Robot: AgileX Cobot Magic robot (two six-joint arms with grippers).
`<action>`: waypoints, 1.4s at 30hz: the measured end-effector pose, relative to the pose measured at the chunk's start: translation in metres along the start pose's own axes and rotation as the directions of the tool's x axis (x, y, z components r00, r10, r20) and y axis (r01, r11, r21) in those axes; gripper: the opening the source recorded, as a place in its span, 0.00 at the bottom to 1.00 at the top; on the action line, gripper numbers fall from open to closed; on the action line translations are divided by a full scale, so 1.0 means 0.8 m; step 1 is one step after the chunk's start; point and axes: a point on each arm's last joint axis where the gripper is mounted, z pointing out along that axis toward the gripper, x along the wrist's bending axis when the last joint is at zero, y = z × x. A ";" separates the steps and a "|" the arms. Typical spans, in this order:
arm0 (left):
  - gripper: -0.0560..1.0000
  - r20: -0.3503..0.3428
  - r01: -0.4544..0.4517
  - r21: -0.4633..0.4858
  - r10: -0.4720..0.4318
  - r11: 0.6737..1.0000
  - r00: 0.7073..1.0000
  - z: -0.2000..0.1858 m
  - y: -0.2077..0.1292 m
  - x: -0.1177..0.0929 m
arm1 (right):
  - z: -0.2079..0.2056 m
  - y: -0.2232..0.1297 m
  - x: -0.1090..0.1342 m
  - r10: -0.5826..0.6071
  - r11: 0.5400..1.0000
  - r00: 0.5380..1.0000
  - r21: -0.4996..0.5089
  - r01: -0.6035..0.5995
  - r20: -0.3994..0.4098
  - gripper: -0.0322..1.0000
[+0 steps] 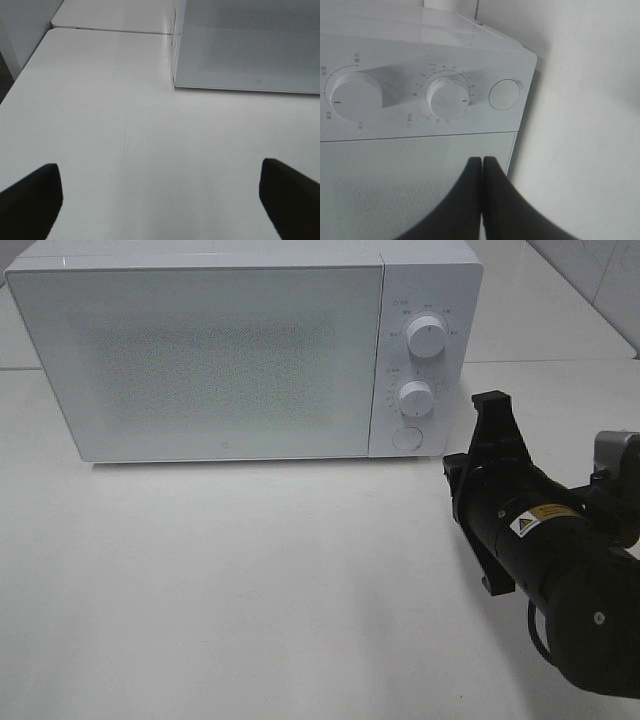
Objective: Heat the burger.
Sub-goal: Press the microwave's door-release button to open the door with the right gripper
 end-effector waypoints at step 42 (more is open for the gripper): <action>0.99 0.000 0.000 0.000 0.000 1.000 1.000 0.000 0.000 0.000 | 0.143 -0.026 -0.008 0.141 0.988 0.986 -0.084 -0.133 0.091 0.03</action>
